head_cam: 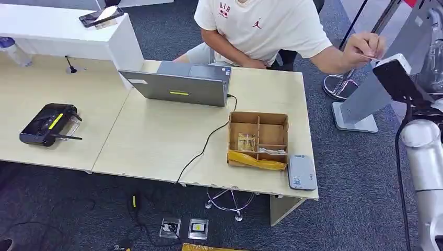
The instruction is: Pass the card to the sensor for recognition and then transmit it.
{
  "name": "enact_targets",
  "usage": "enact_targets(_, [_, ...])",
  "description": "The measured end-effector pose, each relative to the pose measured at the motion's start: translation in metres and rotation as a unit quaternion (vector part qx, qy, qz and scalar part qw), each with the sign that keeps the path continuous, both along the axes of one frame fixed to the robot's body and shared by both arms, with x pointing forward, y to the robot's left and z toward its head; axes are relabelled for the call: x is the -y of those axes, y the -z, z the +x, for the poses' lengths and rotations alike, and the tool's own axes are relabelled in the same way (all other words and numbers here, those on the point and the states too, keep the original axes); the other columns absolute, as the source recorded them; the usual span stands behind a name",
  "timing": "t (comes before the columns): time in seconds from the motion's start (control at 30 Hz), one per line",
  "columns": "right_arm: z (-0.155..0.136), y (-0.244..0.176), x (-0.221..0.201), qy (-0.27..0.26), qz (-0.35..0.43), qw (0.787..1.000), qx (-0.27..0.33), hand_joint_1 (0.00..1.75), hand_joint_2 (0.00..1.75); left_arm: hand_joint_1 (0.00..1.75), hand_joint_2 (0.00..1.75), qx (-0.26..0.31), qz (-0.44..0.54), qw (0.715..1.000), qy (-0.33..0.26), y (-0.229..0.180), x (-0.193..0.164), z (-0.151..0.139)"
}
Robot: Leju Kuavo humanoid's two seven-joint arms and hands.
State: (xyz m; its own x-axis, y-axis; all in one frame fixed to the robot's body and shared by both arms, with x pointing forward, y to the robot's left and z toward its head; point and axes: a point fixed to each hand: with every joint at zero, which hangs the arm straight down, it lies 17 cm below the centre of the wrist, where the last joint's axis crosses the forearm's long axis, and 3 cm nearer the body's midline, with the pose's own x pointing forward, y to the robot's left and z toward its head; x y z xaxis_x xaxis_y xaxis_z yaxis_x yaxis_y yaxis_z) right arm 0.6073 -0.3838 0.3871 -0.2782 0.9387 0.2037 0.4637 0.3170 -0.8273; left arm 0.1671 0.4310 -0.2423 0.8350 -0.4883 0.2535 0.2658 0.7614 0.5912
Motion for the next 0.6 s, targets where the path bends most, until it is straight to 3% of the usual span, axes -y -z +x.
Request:
enact_targets(0.03, [0.002,0.002,-0.003,-0.002,-0.002,1.0,-0.003,1.52,1.75,0.0,0.0,0.0,0.0,1.0,0.0,0.0,0.0,0.0])
enact_targets(0.07, [0.003,0.005,-0.005,-0.004,-0.004,1.0,-0.007,1.52,1.75,0.0,0.0,0.0,0.0,1.0,0.0,0.0,0.0,0.0])
enact_targets(0.1, [0.005,0.008,-0.008,-0.005,-0.005,1.0,-0.011,1.75,1.75,0.0,0.0,-0.001,0.0,1.0,0.0,0.0,0.0,-0.001])
enact_targets(0.6, [0.02,0.03,-0.033,-0.026,-0.013,0.998,-0.051,1.75,1.75,0.0,0.0,-0.005,0.002,1.0,-0.005,0.0,-0.002,-0.003])
